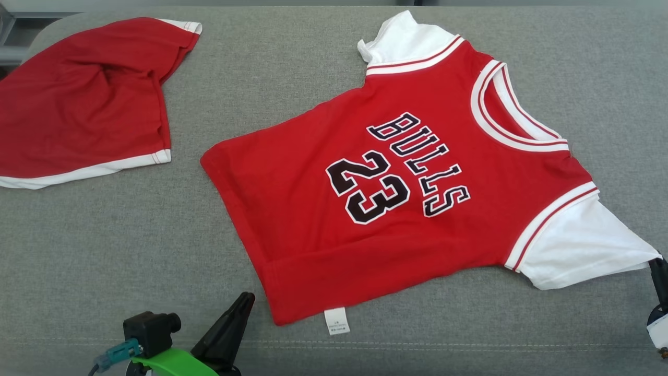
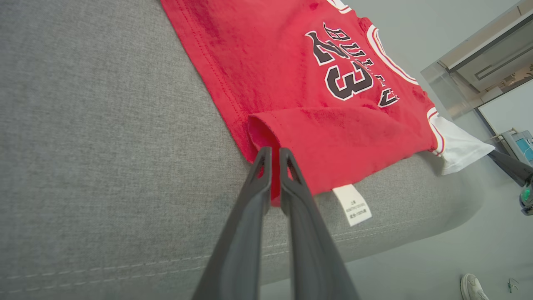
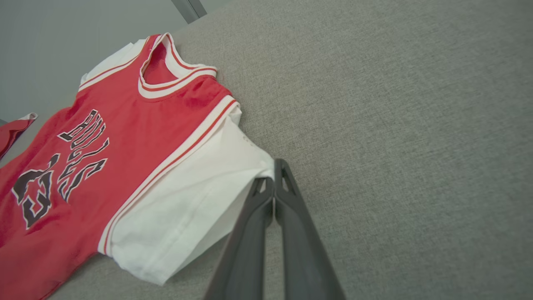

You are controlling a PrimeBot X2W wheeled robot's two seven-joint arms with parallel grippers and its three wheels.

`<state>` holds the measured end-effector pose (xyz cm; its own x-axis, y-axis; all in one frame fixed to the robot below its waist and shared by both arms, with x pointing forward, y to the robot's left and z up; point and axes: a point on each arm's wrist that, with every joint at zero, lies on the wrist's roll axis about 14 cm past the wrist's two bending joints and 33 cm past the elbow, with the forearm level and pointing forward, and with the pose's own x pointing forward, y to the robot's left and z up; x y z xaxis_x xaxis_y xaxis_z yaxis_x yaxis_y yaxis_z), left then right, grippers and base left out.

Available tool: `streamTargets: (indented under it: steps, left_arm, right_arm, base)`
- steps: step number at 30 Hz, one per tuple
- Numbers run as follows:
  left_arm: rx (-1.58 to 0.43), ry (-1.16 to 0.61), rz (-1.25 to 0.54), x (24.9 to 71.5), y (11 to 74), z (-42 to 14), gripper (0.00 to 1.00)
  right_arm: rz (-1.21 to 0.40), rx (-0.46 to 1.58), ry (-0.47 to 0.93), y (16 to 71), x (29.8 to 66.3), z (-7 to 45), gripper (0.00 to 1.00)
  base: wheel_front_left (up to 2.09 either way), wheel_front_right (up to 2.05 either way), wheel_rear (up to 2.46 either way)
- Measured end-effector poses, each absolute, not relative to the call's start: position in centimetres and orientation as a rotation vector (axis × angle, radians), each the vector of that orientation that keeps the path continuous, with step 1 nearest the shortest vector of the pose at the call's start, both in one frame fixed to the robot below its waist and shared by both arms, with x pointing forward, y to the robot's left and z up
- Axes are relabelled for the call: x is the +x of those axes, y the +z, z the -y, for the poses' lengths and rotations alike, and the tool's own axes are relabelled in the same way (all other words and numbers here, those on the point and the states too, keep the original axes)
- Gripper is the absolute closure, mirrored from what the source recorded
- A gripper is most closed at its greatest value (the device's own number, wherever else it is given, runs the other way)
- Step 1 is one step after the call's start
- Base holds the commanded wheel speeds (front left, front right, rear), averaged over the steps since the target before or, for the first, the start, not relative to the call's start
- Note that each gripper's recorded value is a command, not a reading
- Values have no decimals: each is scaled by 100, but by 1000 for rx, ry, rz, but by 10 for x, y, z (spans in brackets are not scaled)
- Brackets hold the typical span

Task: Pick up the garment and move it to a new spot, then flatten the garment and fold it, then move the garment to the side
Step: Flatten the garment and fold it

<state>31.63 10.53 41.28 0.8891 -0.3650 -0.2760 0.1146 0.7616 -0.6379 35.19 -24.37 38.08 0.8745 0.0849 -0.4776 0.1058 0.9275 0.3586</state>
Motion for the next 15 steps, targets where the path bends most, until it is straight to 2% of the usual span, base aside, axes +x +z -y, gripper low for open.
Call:
streamTargets:
  steps: [1, 4, 6, 10, 11, 15]
  left_arm:
    - [-659, -267, -396, 317, 414, -106, 55]
    - [-675, -267, -389, 318, 416, -102, 49]
    - [-686, -272, -394, 316, 415, -98, 38]
    - [-726, -267, -435, 309, 408, -89, 4]
    - [-737, -265, -458, 305, 404, -87, 0]
    - [-751, -236, -530, 295, 390, -87, 0]
  right_arm:
    - [-508, 388, -8, 381, 352, 243, 100]
    - [-509, 385, 1, 383, 353, 242, 100]
    - [-510, 384, 7, 384, 353, 241, 100]
    - [-520, 388, 21, 384, 352, 238, 100]
    - [-521, 389, 20, 384, 351, 238, 100]
    - [-527, 388, 21, 383, 348, 238, 100]
  base:
    - [0, 0, 0]
    - [0, 0, 0]
    - [0, 0, 0]
    - [0, 0, 0]
    - [0, 0, 0]
    - [0, 0, 0]
